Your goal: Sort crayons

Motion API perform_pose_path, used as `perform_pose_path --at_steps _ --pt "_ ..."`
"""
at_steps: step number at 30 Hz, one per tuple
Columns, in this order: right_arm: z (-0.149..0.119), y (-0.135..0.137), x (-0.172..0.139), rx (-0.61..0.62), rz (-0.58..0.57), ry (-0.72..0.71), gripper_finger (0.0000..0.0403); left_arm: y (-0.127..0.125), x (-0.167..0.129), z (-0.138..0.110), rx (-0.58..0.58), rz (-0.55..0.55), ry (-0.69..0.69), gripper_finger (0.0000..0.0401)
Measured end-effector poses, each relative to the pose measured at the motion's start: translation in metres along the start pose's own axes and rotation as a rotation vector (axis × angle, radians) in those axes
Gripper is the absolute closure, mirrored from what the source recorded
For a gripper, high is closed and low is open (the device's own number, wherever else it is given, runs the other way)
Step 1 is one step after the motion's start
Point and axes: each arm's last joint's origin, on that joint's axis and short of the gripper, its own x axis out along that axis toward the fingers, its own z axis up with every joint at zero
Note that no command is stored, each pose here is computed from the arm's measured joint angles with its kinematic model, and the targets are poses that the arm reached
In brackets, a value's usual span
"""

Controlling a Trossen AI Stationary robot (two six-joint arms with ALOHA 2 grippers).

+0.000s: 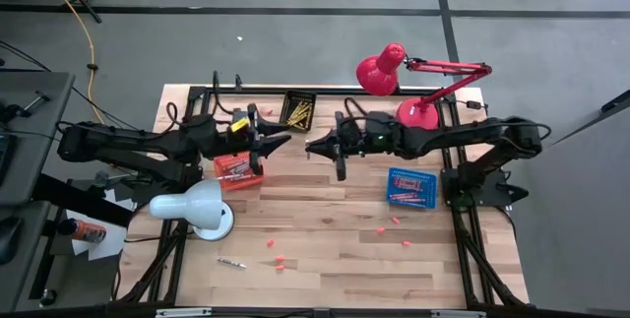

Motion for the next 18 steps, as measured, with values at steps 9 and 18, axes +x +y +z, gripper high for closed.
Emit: perform_pose_path --at_steps 9,18 --pt "-0.098 -0.026 0.066 0.115 -0.031 0.098 0.0402 -0.003 -0.002 0.021 0.016 -0.034 -0.214 0.0277" --pt "-0.131 -0.045 0.148 0.301 0.075 -0.114 0.0402 -0.004 -0.003 0.025 -0.155 -0.065 -0.249 0.0277"
